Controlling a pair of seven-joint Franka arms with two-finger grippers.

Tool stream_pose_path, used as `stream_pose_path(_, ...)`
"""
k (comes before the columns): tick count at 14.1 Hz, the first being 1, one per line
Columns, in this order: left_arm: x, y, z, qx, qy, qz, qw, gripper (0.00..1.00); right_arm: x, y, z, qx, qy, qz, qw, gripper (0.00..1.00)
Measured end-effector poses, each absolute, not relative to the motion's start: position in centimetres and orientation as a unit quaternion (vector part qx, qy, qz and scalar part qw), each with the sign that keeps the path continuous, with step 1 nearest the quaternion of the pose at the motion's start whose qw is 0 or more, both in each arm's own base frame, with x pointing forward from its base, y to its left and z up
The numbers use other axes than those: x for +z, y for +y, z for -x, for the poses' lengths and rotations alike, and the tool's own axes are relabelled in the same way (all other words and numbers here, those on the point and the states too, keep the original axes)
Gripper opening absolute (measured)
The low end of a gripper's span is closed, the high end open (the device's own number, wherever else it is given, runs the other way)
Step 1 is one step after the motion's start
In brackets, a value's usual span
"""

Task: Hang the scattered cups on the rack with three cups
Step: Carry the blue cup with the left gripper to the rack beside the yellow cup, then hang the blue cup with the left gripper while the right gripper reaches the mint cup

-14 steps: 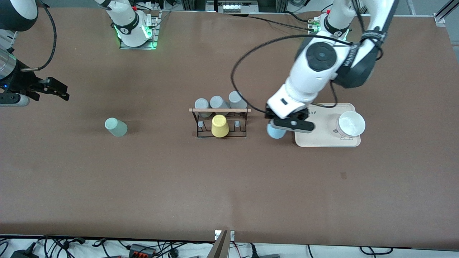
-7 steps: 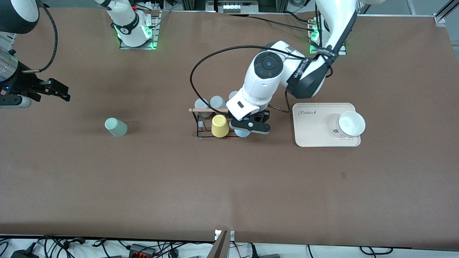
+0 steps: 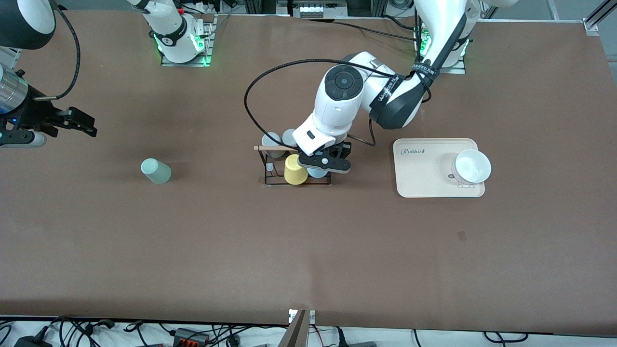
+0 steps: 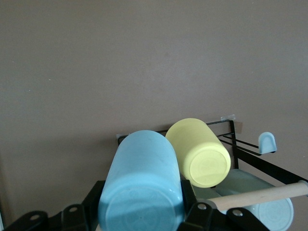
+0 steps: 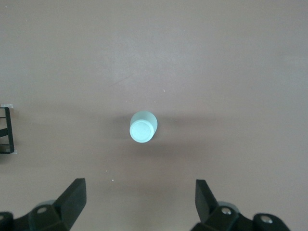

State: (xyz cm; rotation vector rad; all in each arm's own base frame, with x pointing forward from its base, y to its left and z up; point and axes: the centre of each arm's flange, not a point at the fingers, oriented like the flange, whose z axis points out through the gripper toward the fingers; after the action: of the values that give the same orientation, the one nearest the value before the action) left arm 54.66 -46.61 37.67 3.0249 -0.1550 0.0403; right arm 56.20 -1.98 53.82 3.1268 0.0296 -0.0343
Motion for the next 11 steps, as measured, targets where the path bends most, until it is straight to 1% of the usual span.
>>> stream_pose_path(4,36.6,-47.0,-54.5,0.014,-0.060,-0.997,0.045,0.67,52.1,-2.0,-57.0,-0.017,0.010,-1.000,0.007,1.00)
stream_pose_path(11,33.5,-47.3,-54.6,0.016,-0.072,-0.997,0.025,0.67,46.6,-2.0,-57.6,-0.059,0.010,-0.998,0.004,1.00)
